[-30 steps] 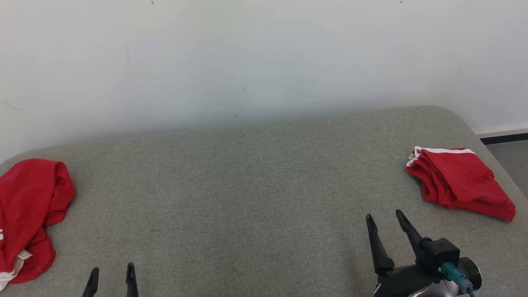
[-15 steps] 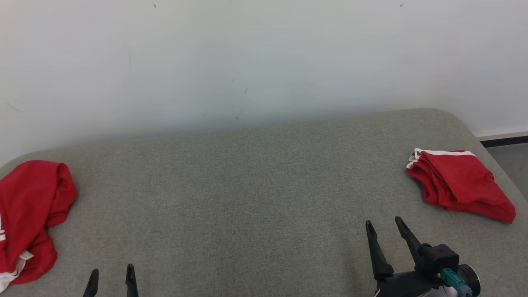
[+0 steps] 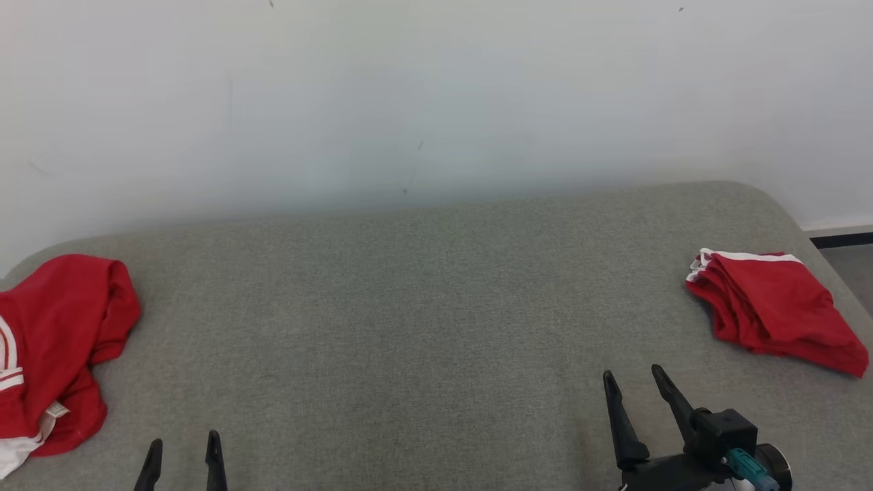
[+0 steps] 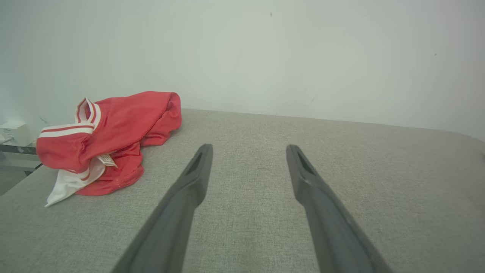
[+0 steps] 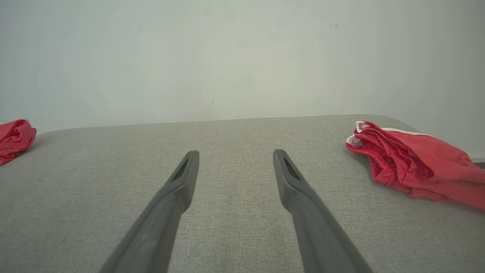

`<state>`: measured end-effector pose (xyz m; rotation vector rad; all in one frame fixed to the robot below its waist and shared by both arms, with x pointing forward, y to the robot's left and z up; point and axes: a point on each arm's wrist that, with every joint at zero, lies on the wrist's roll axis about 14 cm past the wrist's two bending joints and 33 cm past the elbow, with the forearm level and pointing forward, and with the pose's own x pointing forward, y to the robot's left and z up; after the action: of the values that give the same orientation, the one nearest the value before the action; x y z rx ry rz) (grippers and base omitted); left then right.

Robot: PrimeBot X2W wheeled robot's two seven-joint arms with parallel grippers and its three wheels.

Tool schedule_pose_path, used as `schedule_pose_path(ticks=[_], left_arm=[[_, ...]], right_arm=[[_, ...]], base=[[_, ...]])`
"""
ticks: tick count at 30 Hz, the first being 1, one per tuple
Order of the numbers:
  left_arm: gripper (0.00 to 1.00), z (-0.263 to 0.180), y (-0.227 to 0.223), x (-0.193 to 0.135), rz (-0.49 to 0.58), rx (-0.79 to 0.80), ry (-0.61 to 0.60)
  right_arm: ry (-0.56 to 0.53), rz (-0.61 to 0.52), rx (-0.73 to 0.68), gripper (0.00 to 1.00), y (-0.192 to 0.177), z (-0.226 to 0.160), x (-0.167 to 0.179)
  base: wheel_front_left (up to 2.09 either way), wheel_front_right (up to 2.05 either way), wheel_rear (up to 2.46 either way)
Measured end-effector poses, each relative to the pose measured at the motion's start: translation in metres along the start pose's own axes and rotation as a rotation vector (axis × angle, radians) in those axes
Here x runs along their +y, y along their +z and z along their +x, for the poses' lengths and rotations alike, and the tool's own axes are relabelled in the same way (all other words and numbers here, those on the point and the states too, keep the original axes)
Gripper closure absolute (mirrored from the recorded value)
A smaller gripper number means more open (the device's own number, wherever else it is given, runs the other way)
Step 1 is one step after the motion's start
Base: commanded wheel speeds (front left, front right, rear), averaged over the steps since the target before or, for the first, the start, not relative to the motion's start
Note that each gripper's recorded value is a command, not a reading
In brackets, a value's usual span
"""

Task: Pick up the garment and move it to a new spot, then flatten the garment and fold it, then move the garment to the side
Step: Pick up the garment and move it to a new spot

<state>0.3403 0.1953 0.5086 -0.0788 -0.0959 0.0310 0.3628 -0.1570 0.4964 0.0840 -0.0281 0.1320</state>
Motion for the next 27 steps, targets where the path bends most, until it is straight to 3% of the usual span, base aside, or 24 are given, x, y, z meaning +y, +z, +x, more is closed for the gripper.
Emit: schedule_pose_path(ticks=[10,27], left_arm=[[0.0,-0.013,0.001,0.025,-0.006,-0.003,0.082],[0.0,-0.078,0.008,0.104,0.027,-0.023,0.352]], right_arm=[[0.081,0.009,0.022,0.0,-0.006,0.012,0.027],[0.314,0.034,0.066,0.0,-0.017,0.03,0.107]], base=[[0.0,0.0,0.0],[0.0,0.0,0.0]])
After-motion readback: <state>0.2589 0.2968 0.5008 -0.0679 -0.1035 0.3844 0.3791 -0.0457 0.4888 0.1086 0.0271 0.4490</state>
